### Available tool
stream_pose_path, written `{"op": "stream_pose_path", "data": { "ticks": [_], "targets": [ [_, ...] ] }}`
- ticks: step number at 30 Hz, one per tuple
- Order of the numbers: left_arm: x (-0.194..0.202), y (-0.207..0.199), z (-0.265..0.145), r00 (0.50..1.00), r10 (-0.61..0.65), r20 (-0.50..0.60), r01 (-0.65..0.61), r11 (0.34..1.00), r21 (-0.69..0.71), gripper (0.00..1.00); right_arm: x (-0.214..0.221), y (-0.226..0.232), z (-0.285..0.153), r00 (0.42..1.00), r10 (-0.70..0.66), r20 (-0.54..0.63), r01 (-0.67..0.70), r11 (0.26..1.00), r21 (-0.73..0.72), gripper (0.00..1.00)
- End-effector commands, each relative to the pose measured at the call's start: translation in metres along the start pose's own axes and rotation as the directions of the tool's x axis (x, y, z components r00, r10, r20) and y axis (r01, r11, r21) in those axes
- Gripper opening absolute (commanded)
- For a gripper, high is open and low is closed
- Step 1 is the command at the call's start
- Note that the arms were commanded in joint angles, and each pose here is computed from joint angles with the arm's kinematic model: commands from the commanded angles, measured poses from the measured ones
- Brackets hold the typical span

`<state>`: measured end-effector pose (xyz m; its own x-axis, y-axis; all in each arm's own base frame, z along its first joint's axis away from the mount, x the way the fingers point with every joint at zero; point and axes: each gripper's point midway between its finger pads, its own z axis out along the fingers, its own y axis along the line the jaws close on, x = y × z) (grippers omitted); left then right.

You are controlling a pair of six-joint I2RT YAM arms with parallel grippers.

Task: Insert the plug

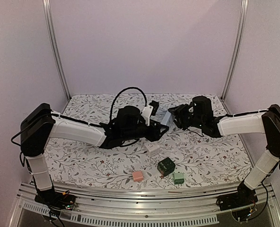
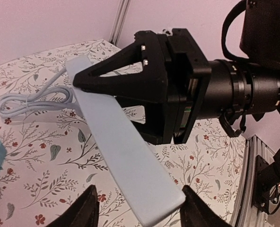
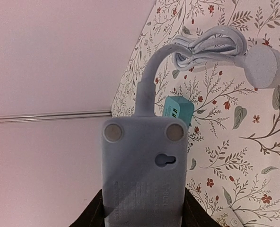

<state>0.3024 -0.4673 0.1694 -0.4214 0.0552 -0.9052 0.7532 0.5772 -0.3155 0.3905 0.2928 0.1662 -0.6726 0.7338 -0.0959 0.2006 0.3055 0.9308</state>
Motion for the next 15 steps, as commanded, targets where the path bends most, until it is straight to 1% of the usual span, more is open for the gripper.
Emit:
{"op": "stream_pose_path", "data": {
  "ticks": [1, 2, 4, 6, 9, 12, 14, 15],
  "targets": [
    [0.007, 0.003, 0.005, 1.000, 0.009, -0.019, -0.010, 1.000, -0.025, 0.39, 0.003, 0.036, -0.007, 1.000, 0.001, -0.012, -0.002, 0.991, -0.133, 0.21],
    [0.007, 0.003, 0.005, 1.000, 0.014, -0.019, -0.014, 1.000, -0.025, 0.29, 0.002, 0.035, -0.008, 1.000, 0.004, -0.003, -0.004, 0.991, -0.132, 0.21],
    [0.005, 0.003, 0.006, 1.000, 0.025, -0.017, -0.026, 0.999, -0.024, 0.13, 0.000, 0.033, -0.010, 1.000, 0.009, 0.011, -0.008, 0.991, -0.131, 0.23],
    [0.004, 0.002, 0.006, 0.999, 0.041, -0.014, -0.041, 0.999, -0.022, 0.00, -0.001, 0.034, -0.011, 1.000, 0.009, 0.017, -0.007, 0.991, -0.131, 0.28],
    [0.000, 0.004, 0.005, 0.997, 0.082, -0.006, -0.082, 0.996, -0.040, 0.00, -0.001, 0.031, -0.010, 1.000, 0.002, 0.018, 0.000, 0.992, -0.125, 0.38],
    [-0.006, 0.009, 0.004, 0.988, 0.154, -0.001, -0.154, 0.985, -0.076, 0.00, 0.001, 0.026, -0.009, 1.000, -0.008, 0.010, 0.009, 0.993, -0.115, 0.57],
    [-0.011, 0.016, 0.003, 0.974, 0.227, -0.010, -0.227, 0.967, -0.117, 0.00, 0.002, 0.021, -0.008, 1.000, -0.016, 0.004, 0.016, 0.994, -0.104, 0.71],
    [-0.014, 0.019, 0.003, 0.965, 0.263, -0.016, -0.263, 0.955, -0.137, 0.00, 0.003, 0.017, -0.008, 1.000, -0.021, -0.001, 0.021, 0.995, -0.095, 0.77]
  ]
}}
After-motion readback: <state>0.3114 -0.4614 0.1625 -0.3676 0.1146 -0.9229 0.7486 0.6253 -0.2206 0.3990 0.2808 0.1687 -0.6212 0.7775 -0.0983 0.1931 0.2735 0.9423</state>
